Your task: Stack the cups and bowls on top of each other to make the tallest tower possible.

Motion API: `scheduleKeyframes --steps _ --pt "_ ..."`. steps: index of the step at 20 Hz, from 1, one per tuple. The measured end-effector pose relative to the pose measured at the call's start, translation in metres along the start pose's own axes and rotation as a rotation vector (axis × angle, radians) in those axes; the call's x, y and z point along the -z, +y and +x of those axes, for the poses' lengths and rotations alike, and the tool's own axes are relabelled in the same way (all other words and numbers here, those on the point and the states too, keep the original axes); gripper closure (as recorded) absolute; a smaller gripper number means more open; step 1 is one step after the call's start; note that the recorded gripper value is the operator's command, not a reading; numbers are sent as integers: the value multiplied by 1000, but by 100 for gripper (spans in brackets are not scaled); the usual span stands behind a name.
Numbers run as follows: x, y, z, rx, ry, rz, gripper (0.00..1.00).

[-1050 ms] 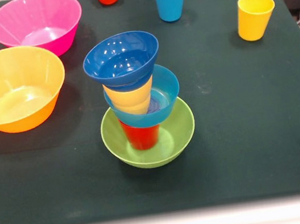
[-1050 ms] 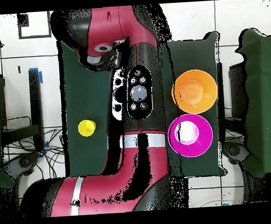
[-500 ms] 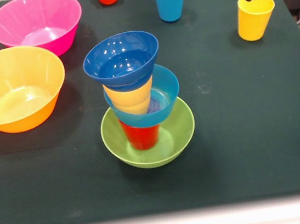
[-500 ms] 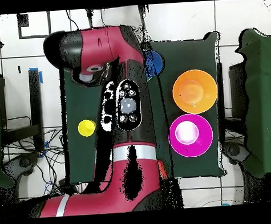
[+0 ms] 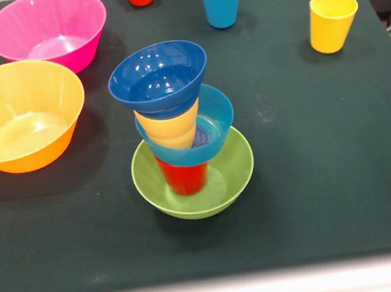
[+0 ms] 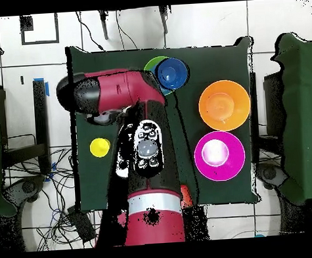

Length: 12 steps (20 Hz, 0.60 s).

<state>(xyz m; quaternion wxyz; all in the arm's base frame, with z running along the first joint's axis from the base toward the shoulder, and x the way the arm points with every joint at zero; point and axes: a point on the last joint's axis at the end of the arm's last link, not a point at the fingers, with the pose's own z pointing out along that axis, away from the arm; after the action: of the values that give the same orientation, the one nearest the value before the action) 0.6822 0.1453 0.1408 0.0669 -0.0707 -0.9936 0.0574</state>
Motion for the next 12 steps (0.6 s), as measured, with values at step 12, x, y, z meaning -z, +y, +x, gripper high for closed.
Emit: scheduleKeyframes --steps 12 --pt "-31 -15 74 3 61 -2 0"
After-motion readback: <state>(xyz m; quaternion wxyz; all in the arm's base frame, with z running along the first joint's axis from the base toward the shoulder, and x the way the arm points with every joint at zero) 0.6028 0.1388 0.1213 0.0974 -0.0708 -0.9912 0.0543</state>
